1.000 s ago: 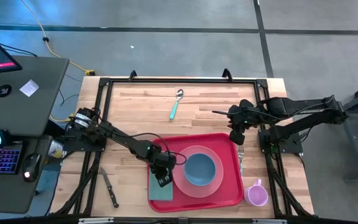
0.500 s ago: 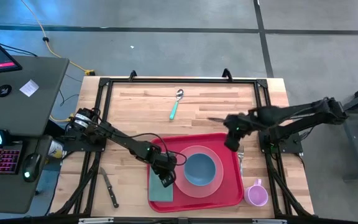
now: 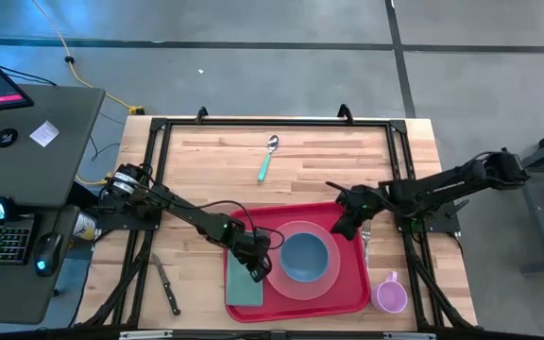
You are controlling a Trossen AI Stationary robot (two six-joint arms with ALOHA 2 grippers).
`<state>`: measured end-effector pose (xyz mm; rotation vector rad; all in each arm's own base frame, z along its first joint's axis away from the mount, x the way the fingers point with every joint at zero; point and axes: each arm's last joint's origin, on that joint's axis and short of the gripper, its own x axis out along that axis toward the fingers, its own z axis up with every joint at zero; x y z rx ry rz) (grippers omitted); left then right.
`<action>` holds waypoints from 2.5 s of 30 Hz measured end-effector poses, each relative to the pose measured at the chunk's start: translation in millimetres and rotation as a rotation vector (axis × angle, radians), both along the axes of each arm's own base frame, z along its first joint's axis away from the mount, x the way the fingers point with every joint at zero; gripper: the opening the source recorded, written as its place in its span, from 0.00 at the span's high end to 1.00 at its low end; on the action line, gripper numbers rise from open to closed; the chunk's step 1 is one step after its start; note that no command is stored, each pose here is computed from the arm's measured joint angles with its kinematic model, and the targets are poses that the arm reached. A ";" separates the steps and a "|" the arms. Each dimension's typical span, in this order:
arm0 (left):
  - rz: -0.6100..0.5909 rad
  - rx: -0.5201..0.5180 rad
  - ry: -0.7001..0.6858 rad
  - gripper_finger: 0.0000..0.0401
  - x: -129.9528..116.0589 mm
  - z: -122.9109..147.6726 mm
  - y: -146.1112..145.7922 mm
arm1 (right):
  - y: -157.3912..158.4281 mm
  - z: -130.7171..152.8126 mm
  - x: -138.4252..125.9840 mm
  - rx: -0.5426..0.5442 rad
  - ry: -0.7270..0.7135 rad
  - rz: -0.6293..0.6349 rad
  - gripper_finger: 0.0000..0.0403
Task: Set up tray
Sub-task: Put the blue napkin on the left of the red tray, then adjust the pink plate on the red tray
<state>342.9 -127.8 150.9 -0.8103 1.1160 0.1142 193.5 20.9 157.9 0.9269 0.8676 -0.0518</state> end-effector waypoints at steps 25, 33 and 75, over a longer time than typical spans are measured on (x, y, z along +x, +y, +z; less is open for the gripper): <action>-0.039 -0.110 -0.002 0.85 -5.3 41.3 12.8 | 34.9 -30.5 -6.1 -0.129 0.063 0.053 0.66; -0.032 -0.111 0.011 0.85 -12.6 52.6 15.1 | 40.0 -39.7 11.6 -0.151 0.076 0.072 0.66; -0.053 -0.046 0.014 0.85 -21.3 60.1 18.9 | 44.2 -38.3 5.5 0.111 0.267 -0.040 0.97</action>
